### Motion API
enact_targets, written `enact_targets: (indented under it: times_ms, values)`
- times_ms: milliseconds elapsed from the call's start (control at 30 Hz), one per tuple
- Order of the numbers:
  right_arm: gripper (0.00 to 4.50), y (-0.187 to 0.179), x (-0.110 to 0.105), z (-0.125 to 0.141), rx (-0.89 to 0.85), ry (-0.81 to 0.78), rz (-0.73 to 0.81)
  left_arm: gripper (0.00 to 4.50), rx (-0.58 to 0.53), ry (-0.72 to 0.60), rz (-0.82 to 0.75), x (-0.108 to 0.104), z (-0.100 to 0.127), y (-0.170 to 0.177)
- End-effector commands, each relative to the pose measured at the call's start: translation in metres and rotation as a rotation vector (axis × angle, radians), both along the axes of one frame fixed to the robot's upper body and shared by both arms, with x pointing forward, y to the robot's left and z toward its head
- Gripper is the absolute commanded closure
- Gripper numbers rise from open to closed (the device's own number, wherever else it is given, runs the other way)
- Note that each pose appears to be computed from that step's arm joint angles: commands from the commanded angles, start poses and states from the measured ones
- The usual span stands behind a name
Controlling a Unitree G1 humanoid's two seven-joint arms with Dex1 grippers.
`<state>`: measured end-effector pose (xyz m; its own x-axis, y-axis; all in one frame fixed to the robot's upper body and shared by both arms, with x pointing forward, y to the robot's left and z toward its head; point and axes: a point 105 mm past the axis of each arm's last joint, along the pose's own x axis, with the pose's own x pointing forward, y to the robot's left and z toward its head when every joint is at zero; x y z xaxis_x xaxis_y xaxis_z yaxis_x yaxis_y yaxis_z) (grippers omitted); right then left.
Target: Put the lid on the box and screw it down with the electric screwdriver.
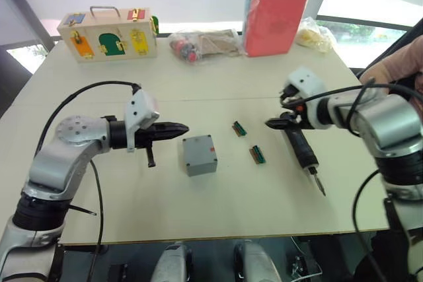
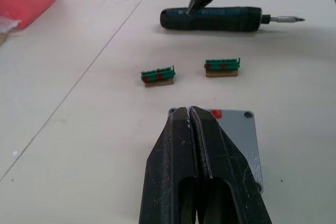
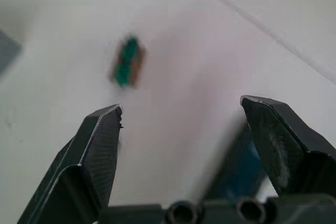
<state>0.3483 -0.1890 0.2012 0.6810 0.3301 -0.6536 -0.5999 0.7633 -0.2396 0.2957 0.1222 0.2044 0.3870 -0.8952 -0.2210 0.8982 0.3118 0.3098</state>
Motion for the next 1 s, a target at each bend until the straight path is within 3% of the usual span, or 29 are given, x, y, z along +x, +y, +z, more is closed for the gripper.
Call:
enact_targets:
  times_ms: [33, 200, 500, 800, 900, 1000]
  values:
    - [0.64, -0.021, -0.004, 0.004, -0.046, 0.043, -0.056, 4.5, -0.01, -0.05, -0.044, -0.005, 0.008, -0.011]
    - [0.64, -0.037, -0.014, -0.017, -0.049, 0.272, -0.16, 4.5, -0.032, -0.042, -0.071, -0.006, 0.001, -0.015]
    - [0.64, -0.046, -0.016, -0.045, 0.002, 0.505, -0.299, 4.5, -0.062, -0.039, -0.071, -0.01, -0.006, -0.023]
    - [0.64, -0.04, -0.012, -0.069, -0.009, 0.594, -0.324, 4.5, -0.074, -0.041, -0.035, -0.011, -0.008, -0.022]
    - [1.27, -0.036, -0.01, -0.074, -0.018, 0.604, -0.323, 4.5, -0.078, -0.043, -0.023, -0.011, -0.008, -0.021]
    - [2.34, -0.032, -0.009, -0.075, -0.023, 0.61, -0.315, 4.5, -0.077, -0.045, -0.015, -0.011, -0.008, -0.018]
